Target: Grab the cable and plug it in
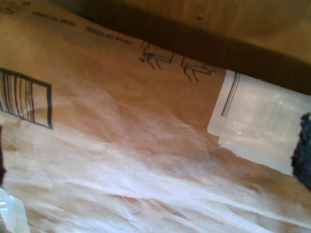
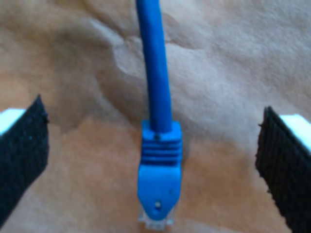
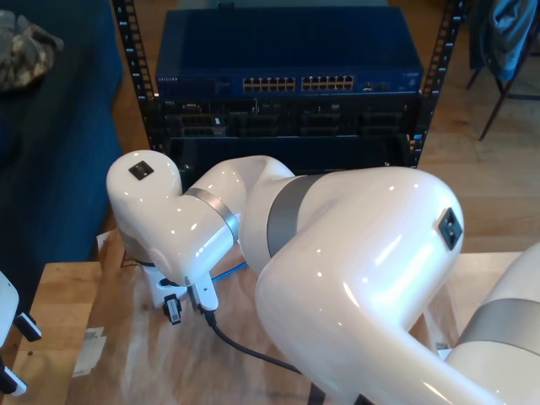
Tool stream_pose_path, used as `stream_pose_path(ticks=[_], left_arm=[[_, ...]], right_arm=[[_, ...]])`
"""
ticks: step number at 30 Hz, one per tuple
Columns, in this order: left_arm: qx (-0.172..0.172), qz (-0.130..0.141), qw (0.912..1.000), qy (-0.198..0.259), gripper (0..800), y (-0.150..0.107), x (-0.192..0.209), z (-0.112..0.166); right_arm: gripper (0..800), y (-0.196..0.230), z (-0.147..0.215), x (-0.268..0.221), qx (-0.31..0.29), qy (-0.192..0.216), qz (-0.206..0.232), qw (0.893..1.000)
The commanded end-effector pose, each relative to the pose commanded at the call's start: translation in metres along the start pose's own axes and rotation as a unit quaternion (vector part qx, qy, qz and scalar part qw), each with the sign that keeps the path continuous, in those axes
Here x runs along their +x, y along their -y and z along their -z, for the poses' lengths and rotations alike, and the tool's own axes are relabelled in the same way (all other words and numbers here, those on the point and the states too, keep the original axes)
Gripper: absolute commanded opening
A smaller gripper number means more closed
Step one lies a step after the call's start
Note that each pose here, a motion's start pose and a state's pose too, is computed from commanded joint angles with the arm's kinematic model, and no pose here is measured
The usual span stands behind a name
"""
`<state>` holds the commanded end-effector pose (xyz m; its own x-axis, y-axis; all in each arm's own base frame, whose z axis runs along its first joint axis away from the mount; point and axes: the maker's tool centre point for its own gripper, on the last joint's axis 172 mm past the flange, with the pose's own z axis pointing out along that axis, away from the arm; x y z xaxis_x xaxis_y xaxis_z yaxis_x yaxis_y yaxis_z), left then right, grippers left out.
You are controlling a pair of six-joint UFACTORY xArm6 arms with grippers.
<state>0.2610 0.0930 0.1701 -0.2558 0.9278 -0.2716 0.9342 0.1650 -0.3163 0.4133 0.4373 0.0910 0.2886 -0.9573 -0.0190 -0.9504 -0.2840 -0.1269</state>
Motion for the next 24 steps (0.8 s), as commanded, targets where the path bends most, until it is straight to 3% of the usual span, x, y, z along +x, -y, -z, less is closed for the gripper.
stream_pose_path(ticks=[4, 8, 14, 16, 19, 21, 24], left_arm=[[-0.001, 0.0, 1.0, 0.0, 800, -0.001, 0.0, 0.0], [0.0, 0.0, 1.0, 0.001, 800, 0.0, 0.0, 0.0], [0.0, 0.0, 1.0, 0.001, 800, 0.0, 0.0, 0.0], [0.0, 0.0, 1.0, 0.001, 800, 0.0, 0.0, 0.0], [-0.005, -0.002, 1.0, -0.001, 800, -0.003, -0.001, 0.004], [-0.017, -0.01, 0.9998, 0.004, 800, -0.01, -0.012, 0.015], [-0.037, -0.022, 0.9987, 0.027, 800, -0.021, -0.035, 0.028]], right_arm=[[569, -0.001, -0.001, 0.002, -0.002, -0.002, 0.0, 1.0], [487, -0.002, -0.002, 0.003, -0.003, -0.003, 0.0, 1.0], [229, -0.002, -0.002, 0.003, -0.002, -0.003, -0.001, 1.0], [42, -0.002, -0.001, 0.002, 0.0, -0.003, 0.001, 1.0], [13, 0.0, 0.003, 0.004, 0.003, -0.006, 0.004, 1.0], [12, 0.005, 0.026, 0.007, 0.015, 0.0, 0.001, 1.0], [12, 0.002, 0.062, 0.057, 0.016, -0.004, -0.038, 0.999]])
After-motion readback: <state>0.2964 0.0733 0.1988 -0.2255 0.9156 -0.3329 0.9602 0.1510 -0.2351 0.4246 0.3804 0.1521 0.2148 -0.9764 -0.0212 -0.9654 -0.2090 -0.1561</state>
